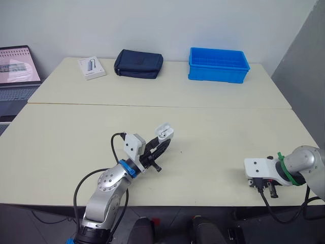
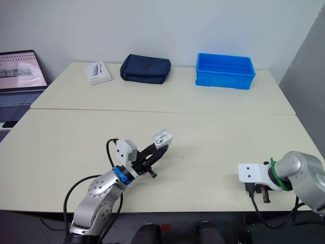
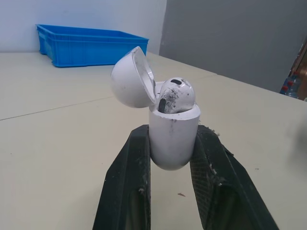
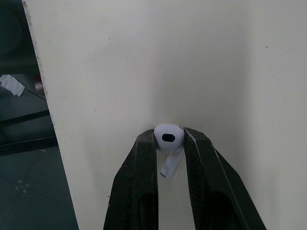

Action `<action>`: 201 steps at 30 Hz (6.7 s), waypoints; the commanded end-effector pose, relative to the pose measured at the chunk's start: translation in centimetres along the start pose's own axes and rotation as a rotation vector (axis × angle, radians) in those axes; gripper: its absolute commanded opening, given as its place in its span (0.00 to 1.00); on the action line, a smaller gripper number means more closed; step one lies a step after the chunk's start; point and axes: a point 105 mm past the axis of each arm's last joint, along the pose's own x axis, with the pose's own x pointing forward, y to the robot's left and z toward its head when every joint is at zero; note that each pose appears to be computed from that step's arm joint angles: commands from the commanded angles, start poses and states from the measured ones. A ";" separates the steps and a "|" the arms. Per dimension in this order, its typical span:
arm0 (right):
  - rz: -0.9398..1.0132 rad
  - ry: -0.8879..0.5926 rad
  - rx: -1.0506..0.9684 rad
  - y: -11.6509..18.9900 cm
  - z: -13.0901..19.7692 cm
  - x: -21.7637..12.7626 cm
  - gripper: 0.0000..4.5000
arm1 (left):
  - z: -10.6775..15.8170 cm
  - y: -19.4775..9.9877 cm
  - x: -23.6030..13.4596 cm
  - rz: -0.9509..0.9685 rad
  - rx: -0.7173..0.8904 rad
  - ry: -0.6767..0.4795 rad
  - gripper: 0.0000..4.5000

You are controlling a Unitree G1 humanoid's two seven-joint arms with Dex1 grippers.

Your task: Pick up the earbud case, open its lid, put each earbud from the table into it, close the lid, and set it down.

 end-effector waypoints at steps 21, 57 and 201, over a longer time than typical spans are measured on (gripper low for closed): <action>-0.483 -1.321 0.081 -5.1 21.4 -6.7 0.09 | 2.3 -0.6 1.8 -0.088 0.025 -0.091 0.16; -0.511 -1.198 0.058 -6.1 21.0 -2.0 0.09 | 2.7 -0.9 1.7 -0.116 0.032 -0.095 0.16; -0.253 -0.665 -0.054 -5.1 7.6 -8.4 1.00 | 4.8 6.0 -7.5 -0.382 0.285 0.514 1.00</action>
